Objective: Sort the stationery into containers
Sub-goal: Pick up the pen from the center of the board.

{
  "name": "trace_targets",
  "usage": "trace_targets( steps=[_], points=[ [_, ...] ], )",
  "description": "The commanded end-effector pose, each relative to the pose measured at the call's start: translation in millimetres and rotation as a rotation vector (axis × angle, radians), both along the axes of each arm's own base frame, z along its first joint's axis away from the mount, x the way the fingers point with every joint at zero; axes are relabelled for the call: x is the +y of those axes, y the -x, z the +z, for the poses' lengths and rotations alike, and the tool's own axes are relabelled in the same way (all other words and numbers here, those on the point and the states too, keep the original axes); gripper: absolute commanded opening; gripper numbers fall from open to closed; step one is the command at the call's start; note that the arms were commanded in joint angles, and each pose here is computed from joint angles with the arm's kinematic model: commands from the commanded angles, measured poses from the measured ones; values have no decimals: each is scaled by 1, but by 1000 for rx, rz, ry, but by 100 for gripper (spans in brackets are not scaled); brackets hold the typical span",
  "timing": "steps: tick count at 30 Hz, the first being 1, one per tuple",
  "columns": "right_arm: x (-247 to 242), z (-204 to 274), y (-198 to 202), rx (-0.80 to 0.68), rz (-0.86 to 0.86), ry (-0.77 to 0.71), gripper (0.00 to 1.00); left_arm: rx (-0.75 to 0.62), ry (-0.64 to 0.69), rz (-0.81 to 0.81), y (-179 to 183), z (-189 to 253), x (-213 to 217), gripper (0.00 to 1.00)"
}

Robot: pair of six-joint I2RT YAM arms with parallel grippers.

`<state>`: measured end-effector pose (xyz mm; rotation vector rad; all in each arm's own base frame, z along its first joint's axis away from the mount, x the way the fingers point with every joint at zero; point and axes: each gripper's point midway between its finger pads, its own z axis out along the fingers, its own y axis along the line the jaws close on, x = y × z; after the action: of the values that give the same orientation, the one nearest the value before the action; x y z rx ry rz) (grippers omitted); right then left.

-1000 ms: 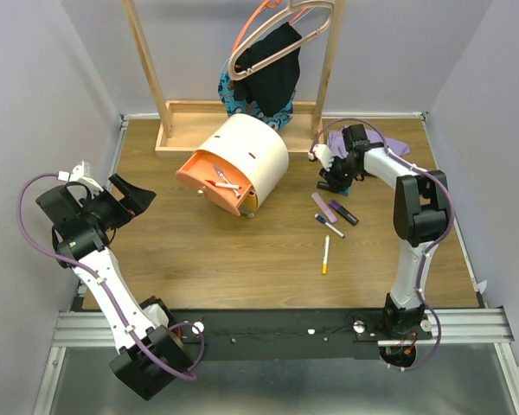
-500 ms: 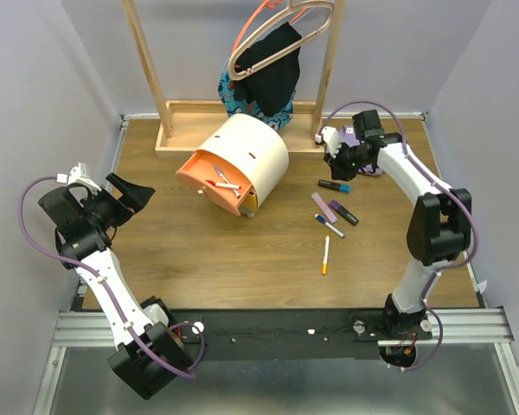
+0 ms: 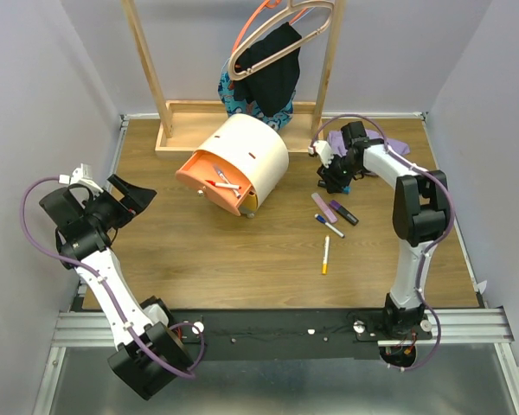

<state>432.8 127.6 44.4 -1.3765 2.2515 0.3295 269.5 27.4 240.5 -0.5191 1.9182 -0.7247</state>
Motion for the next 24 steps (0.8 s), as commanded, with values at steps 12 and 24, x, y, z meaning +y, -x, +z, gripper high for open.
trace_targets(
  steps=[12, 24],
  points=[
    [-2, -23, -19, -14, 92, 61, 46, 29, -77, 14, 14, 3, 6, 99],
    [-13, -55, 11, 136, 108, 115, 26, 19, -64, 23, 8, 5, 10, 99]
  ],
)
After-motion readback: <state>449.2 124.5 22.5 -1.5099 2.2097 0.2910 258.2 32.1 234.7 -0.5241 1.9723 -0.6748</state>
